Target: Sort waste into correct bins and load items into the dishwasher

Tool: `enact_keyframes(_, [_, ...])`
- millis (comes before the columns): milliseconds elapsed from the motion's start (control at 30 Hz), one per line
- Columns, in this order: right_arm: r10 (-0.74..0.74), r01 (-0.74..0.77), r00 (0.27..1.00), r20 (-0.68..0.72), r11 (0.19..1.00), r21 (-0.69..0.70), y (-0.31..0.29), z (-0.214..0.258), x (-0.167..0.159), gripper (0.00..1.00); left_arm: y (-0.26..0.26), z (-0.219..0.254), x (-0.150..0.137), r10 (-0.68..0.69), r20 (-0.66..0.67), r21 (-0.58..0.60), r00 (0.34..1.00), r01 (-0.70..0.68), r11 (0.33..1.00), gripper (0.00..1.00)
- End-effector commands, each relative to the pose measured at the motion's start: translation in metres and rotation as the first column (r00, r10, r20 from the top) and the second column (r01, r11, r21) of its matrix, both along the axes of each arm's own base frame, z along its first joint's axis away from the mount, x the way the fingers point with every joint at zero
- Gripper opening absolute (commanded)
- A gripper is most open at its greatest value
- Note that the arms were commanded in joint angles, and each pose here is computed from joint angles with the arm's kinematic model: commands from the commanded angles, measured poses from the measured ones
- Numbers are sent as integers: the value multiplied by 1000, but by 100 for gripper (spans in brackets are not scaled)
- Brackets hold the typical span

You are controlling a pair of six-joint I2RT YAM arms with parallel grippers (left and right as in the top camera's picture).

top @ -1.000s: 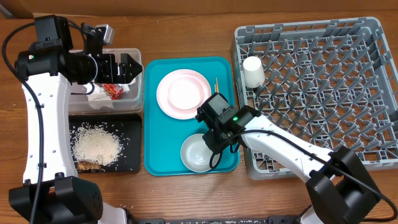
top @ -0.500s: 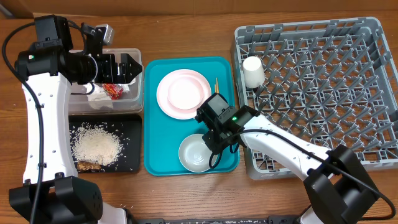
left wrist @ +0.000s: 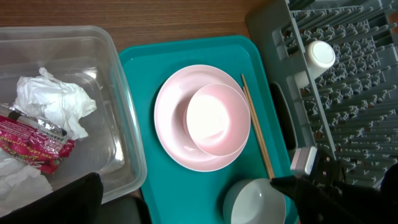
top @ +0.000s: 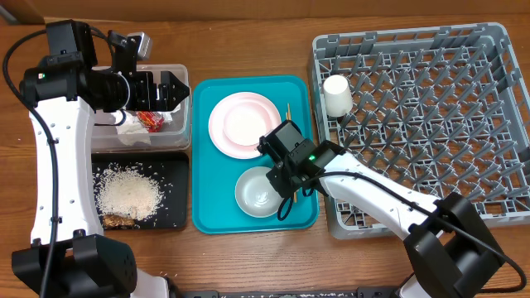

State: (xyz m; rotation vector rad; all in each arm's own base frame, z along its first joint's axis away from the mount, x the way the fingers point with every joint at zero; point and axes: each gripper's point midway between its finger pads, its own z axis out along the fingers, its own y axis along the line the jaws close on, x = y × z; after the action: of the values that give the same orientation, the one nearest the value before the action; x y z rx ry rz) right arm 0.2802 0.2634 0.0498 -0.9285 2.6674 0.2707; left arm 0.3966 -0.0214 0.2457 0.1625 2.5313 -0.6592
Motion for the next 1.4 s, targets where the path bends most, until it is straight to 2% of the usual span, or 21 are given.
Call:
enact_keyframes(0, [-10, 10, 998, 63, 1000, 0, 4, 5, 14, 6, 0, 11, 2, 5, 27, 7, 1000, -5, 1000, 100])
enact_keyframes(67, [-12, 10, 997, 79, 1000, 16, 8, 8, 18, 15, 0, 11, 2, 4, 28, 7, 1000, -5, 1000, 100])
enact_keyframes(133, [-15, 12, 996, 92, 1000, 29, 11, 9, 21, 30, 0, 11, 2, 5, 28, 7, 1000, -5, 1000, 100])
enact_keyframes(233, [-15, 12, 995, 100, 999, 37, 12, 11, 23, 45, 0, 11, 2, 5, 28, 7, 1000, -5, 1000, 100])
enact_keyframes(367, [-72, 65, 993, 93, 995, 79, 18, 27, 27, 47, 0, 11, 2, 5, 27, 7, 1000, -6, 1000, 100])
enact_keyframes(433, [-54, 44, 995, 79, 991, 127, 28, 44, 25, 48, 0, 11, 2, 5, 28, 7, 1000, -5, 1000, 100])
enact_keyframes(633, [46, -9, 995, -85, 923, 384, 71, 84, -7, 50, 1, 11, 2, 7, 27, 7, 1000, -7, 1000, 100])
enact_keyframes(867, [-16, 103, 966, -258, 939, 329, 58, 70, -31, 63, 0, 11, 2, 6, 28, 7, 1000, -6, 1000, 100])
enact_keyframes(967, [-7, 97, 956, -292, 951, 294, 57, 63, -43, 83, 0, 11, 2, 6, 28, 7, 1000, -6, 1000, 100])
enact_keyframes(1000, [-2, 92, 955, -295, 952, 291, 58, 62, -46, 95, 0, 11, 2, 6, 27, 7, 1000, -6, 1000, 100])
enact_keyframes(1033, [1, 89, 954, -299, 953, 289, 59, 62, -48, 100, 0, 11, 2, 6, 28, 7, 1000, -6, 1000, 100])
enact_keyframes(1200, [17, 76, 952, -306, 954, 289, 67, 61, -59, 100, 1, 11, 2, 6, 28, 7, 1000, -6, 1000, 100])
enact_keyframes(1233, [21, 71, 952, -305, 955, 287, 68, 60, -61, 96, 0, 11, 2, 6, 27, 7, 1000, -6, 1000, 100])
enact_keyframes(1300, [25, 64, 953, -302, 958, 280, 70, 59, -63, 74, 0, 11, 2, 6, 28, 7, 1000, -6, 1000, 100])
enact_keyframes(1367, [16, 65, 956, -292, 962, 265, 68, 56, -62, 61, 1, 11, 2, 6, 28, 7, 1000, -6, 1000, 100])
